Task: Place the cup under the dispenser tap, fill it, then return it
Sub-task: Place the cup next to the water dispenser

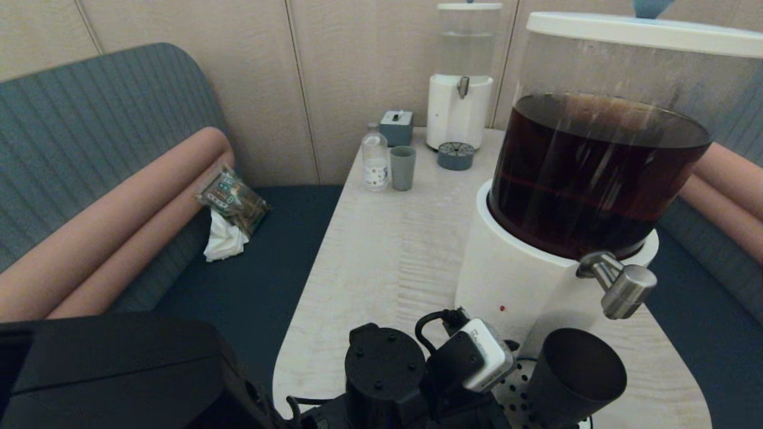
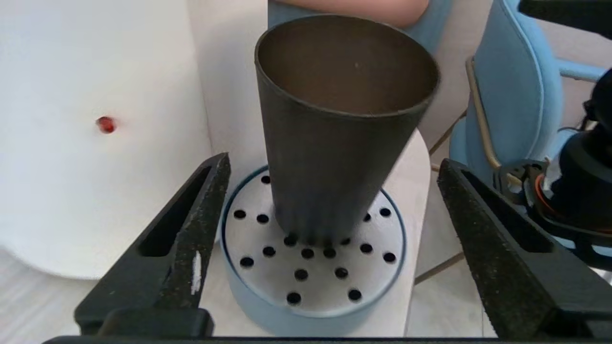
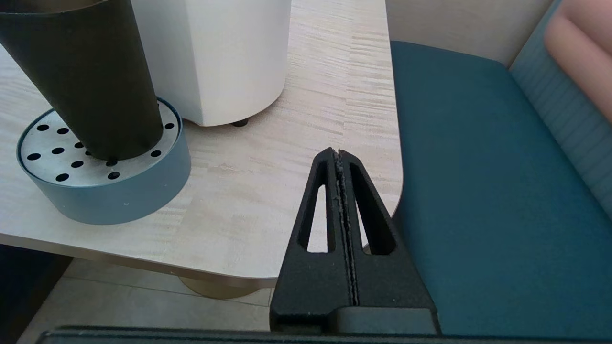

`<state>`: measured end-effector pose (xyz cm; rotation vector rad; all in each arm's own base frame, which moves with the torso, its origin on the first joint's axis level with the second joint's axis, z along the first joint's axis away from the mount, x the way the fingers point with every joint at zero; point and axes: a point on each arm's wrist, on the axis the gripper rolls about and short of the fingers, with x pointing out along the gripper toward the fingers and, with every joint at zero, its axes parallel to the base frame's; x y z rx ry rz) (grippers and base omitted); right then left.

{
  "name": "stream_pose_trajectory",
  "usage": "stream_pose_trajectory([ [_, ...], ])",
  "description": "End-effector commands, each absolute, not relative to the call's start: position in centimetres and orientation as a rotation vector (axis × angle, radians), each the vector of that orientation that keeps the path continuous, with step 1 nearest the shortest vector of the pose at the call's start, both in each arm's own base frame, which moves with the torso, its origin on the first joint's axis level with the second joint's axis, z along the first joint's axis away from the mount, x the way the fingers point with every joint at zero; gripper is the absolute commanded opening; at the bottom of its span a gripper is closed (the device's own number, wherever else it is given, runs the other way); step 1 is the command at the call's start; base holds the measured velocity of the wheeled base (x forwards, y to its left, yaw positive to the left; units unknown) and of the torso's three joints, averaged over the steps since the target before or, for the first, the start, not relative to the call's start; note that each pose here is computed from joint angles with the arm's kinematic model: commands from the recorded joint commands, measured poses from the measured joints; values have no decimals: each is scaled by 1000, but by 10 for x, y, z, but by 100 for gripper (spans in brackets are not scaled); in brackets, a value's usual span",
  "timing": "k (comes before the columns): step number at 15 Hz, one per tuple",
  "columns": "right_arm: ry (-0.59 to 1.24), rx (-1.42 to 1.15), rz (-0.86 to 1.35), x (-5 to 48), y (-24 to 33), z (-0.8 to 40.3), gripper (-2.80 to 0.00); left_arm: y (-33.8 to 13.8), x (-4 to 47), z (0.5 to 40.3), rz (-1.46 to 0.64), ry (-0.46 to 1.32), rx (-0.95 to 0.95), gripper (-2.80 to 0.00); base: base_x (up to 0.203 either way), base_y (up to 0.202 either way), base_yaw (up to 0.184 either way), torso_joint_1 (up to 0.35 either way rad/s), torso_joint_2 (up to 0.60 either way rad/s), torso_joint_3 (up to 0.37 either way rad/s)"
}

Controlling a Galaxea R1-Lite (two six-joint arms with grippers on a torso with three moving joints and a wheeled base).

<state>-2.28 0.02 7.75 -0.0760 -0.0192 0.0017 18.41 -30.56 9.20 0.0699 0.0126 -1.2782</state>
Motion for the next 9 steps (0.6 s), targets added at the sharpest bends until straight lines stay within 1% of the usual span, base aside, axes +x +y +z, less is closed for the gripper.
stream_pose_trajectory([
  [1,-9,-77,3,-22,0,75,-280,-311,188,85,-1279,17,71,0,0,0,0,0,0,0],
  [9,-11,-77,3,-22,0,75,-280,-328,198,81,-1280,-4,61,0,0,0,0,0,0,0],
])
